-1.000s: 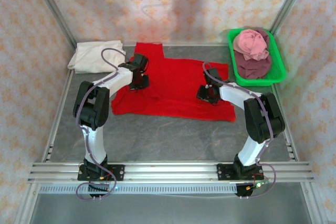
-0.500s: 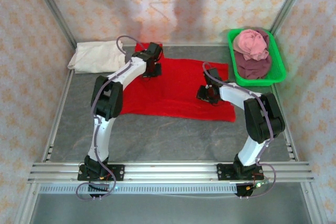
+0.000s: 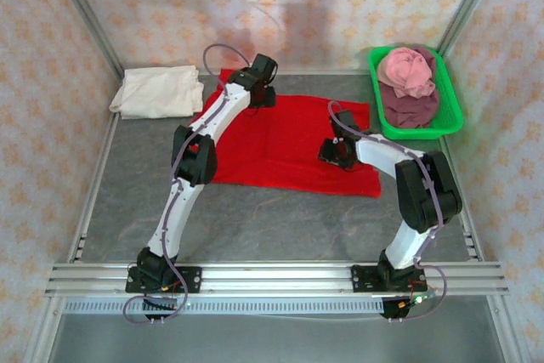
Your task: Fold and stack the t-shirts
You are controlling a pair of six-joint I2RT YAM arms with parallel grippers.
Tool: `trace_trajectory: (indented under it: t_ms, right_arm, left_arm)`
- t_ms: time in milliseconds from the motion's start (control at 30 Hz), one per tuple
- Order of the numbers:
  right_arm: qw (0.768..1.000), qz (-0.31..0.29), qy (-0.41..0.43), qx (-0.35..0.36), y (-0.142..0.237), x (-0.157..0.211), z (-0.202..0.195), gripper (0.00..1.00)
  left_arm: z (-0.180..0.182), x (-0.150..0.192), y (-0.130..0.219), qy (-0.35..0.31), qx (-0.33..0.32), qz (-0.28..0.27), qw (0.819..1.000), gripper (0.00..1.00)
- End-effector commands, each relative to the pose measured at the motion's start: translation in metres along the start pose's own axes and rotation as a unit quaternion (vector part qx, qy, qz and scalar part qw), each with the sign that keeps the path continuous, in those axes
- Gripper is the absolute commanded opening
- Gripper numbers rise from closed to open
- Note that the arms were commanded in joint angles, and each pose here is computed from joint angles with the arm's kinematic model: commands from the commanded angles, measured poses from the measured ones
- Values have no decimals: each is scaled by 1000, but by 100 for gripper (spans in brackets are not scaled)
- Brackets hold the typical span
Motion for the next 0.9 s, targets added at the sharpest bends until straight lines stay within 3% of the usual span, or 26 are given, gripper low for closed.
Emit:
trace_trajectory:
  t_ms: [0,67,133,267,400,533,867]
  right_arm:
    - [999,-38,12,16,24,-4,-1,39]
    - [998,-53,12,22,28,-5,-3,39]
    - [998,-65,11,22,32,-7,-3,38]
    - [998,-65,2,25,33,-15,3,34]
    - [993,-61,-18,98,32,-15,-12,35]
    - [993,-47,-46,98,28,-17,-31,36]
    - [998,2,6,69,8,-4,-11,35]
  left_arm:
    - [20,-12,82,17,-6,-80,997,46]
    - [43,8,100,39,1,-95,995,54]
    - [68,32,110,58,3,-79,995,52]
    - [118,94,93,90,-11,11,996,45]
    - [153,141,84,107,-38,69,991,45]
    - [162,168,77,108,-48,99,988,44]
    - [174,216,61,142,-68,162,974,38]
Point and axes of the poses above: each hand's point on the last joint's axis, 136 mm out from that joint toward the fingers, its own y axis back along the fingers, its own z axis along the line the jaws close on, x = y × z, the point moved 9 cm from there along y, back along the fingers, and after that the axes turned 4 degrees about -y, right-handed, at the moved point
